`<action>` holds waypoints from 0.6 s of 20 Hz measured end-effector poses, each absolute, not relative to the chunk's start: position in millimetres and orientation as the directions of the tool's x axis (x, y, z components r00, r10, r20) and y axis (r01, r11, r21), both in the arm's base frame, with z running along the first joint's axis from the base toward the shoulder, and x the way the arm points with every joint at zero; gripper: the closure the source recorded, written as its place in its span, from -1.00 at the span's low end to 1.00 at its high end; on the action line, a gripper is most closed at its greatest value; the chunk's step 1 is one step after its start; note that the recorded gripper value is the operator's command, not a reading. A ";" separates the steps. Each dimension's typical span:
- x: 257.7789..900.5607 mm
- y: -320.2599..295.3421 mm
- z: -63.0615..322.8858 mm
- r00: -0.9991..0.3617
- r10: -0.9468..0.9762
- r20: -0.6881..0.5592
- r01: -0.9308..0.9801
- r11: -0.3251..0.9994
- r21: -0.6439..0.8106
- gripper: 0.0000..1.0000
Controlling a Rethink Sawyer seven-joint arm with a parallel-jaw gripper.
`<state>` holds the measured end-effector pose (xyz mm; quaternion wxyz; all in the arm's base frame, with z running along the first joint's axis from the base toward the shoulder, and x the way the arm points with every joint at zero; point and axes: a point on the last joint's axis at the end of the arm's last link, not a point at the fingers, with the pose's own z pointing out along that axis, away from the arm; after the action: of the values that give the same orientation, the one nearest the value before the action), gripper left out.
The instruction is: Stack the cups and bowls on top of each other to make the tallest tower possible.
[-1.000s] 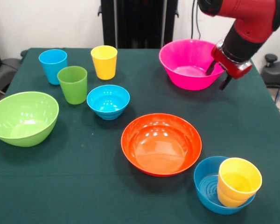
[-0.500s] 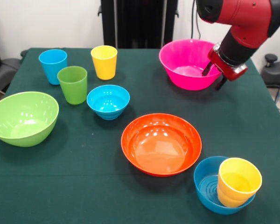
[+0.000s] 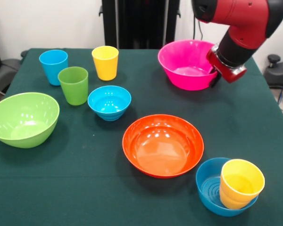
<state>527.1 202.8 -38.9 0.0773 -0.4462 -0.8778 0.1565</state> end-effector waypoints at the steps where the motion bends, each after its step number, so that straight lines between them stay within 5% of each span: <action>1: 530.0 199.0 -38.3 -0.586 0.810 -0.006 0.762 0.550 -0.342 1.00; 12: 620.2 151.8 -27.5 -0.592 0.804 -0.053 0.768 0.544 -0.337 1.00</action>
<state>620.2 151.8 -27.5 0.0539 -0.4482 -0.8770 0.1646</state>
